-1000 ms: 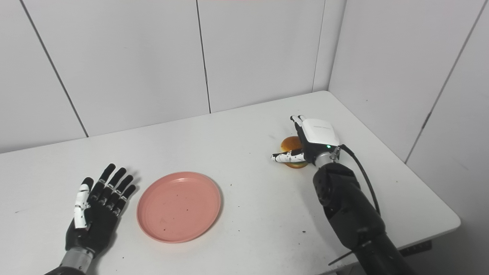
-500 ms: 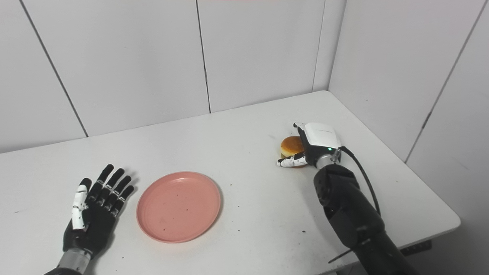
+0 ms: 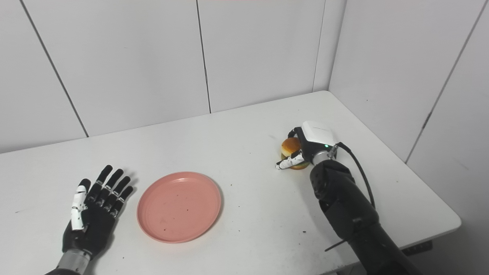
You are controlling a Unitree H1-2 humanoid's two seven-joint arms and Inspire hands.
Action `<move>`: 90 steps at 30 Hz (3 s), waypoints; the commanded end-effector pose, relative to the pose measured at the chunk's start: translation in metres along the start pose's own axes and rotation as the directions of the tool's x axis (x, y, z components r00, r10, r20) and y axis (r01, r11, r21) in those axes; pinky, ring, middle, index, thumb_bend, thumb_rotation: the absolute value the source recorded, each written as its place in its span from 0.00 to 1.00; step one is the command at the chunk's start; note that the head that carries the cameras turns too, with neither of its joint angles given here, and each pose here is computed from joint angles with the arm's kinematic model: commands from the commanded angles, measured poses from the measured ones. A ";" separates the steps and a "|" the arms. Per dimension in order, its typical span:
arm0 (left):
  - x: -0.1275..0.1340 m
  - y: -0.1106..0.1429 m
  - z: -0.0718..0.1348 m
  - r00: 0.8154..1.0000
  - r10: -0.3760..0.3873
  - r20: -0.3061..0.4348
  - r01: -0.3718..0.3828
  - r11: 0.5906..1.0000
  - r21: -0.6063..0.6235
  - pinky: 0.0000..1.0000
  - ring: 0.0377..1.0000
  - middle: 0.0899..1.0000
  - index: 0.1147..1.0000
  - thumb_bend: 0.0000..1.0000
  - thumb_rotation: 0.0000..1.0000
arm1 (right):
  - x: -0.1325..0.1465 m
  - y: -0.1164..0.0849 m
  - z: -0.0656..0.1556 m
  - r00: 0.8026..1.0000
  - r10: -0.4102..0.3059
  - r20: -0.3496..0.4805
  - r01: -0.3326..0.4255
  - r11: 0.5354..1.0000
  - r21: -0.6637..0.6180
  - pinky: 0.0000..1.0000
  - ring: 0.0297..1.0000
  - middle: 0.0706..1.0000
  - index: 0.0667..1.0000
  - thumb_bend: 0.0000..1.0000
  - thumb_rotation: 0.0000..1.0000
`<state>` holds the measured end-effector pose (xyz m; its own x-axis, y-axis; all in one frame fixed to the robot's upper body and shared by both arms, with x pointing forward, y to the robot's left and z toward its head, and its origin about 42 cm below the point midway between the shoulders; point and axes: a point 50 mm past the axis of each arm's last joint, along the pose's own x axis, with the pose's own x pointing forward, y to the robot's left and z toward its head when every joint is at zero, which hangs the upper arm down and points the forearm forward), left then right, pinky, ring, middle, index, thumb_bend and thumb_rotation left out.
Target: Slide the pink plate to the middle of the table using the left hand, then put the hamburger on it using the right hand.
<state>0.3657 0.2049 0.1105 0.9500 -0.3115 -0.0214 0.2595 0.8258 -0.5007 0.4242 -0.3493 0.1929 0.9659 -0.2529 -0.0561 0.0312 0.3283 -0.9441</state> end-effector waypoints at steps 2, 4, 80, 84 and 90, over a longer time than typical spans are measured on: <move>-0.011 0.012 -0.019 0.992 0.071 -0.109 -0.073 0.997 -0.012 0.94 0.92 0.92 0.92 0.35 1.00 | 0.007 -0.027 0.008 0.994 -0.099 0.039 0.098 0.995 0.024 0.26 0.32 0.39 0.45 0.51 0.14; -0.011 0.012 -0.019 0.991 0.073 -0.110 -0.075 0.997 -0.012 0.94 0.92 0.92 0.92 0.35 1.00 | 0.007 -0.029 0.008 0.994 -0.105 0.036 0.104 0.994 0.032 0.27 0.33 0.40 0.45 0.51 0.14; 0.007 -0.061 -0.042 0.991 0.082 -0.103 -0.079 0.996 0.033 0.89 0.87 0.86 0.86 0.37 1.00 | -0.098 0.039 0.204 0.773 0.070 0.631 -0.177 0.978 0.108 0.28 0.35 0.41 0.45 0.50 0.13; 0.007 -0.060 -0.041 0.991 0.082 -0.105 -0.078 0.996 0.039 0.89 0.87 0.86 0.86 0.38 1.00 | -0.099 0.043 0.200 0.778 0.079 0.624 -0.164 0.983 0.079 0.28 0.34 0.40 0.45 0.50 0.13; 0.007 -0.059 -0.040 0.991 0.085 -0.104 -0.082 0.996 0.031 0.89 0.87 0.86 0.86 0.38 1.00 | -0.099 0.048 0.193 0.788 0.086 0.610 -0.168 0.983 0.078 0.29 0.36 0.42 0.45 0.50 0.13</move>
<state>0.3562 0.1313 0.1202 0.9539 -0.2924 -0.0669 0.2282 0.8521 -0.4711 0.3772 -0.1345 0.2015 0.9289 0.3702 0.0069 -0.1632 0.4261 -0.8898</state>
